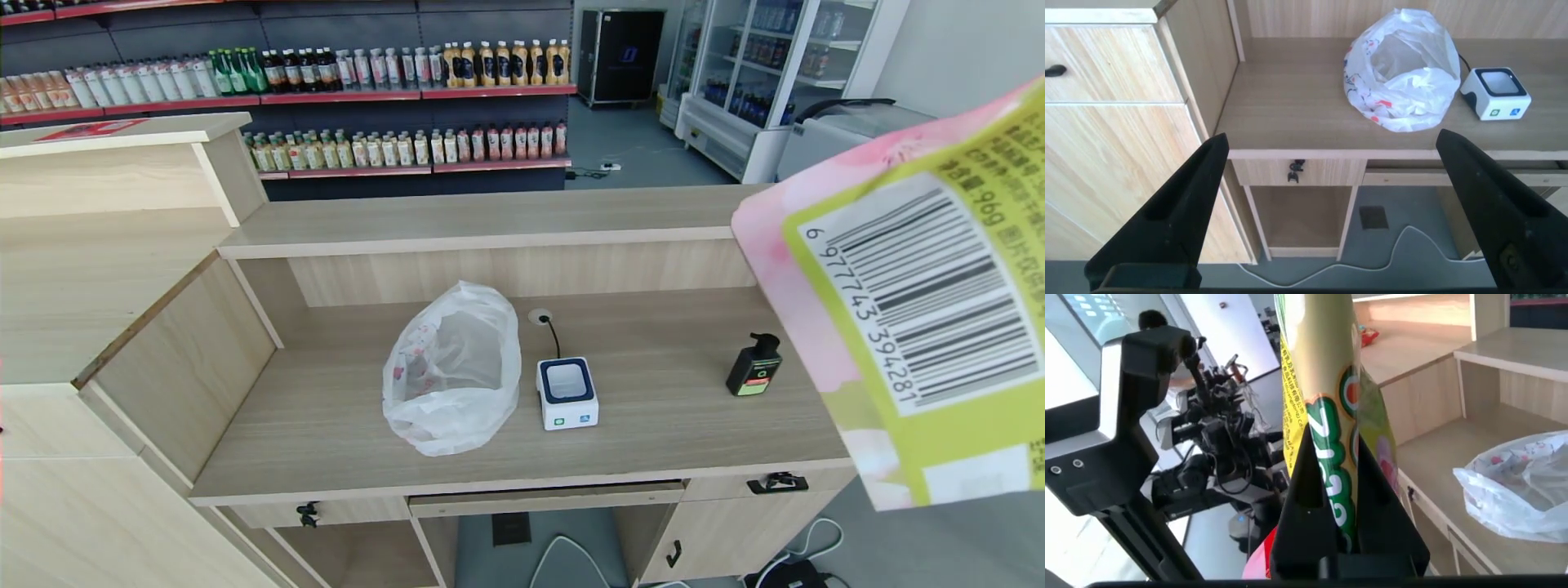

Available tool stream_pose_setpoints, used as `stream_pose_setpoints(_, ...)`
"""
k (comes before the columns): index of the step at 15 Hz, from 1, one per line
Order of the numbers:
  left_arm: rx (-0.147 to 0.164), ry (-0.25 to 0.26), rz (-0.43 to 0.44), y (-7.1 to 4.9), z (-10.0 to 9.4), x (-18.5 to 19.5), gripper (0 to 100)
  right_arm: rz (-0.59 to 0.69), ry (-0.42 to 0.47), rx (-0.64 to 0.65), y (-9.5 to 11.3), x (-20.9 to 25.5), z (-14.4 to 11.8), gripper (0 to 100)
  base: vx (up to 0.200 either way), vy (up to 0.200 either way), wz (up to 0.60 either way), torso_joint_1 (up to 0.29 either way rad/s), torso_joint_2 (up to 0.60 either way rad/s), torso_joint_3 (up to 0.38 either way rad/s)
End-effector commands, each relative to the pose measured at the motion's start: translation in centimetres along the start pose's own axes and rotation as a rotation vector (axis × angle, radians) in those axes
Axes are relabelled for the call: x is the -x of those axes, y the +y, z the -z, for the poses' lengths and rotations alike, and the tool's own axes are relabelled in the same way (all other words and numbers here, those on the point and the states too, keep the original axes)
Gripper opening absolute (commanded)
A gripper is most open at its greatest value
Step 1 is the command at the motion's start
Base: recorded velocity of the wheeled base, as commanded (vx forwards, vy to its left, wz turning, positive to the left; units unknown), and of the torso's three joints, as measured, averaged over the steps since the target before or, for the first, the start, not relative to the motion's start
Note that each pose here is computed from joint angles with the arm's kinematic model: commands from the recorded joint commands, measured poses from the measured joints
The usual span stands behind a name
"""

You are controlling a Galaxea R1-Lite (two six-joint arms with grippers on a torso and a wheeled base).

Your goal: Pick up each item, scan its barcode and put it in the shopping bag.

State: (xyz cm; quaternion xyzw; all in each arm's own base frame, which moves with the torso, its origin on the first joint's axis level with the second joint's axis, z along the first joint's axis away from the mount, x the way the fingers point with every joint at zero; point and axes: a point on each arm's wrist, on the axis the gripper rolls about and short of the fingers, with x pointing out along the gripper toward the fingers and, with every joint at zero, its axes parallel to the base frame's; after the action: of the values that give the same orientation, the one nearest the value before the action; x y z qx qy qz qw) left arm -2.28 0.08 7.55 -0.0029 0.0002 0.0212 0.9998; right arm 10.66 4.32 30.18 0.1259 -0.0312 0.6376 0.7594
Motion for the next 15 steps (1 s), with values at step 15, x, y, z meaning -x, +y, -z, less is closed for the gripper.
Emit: stream_pose_setpoints(15,0.000,0.000,-0.001,0.0,0.0,0.0,100,0.790,0.397,0.358,-4.9,6.1,3.1,0,0.000,0.000,0.00,0.000,0.00,0.000)
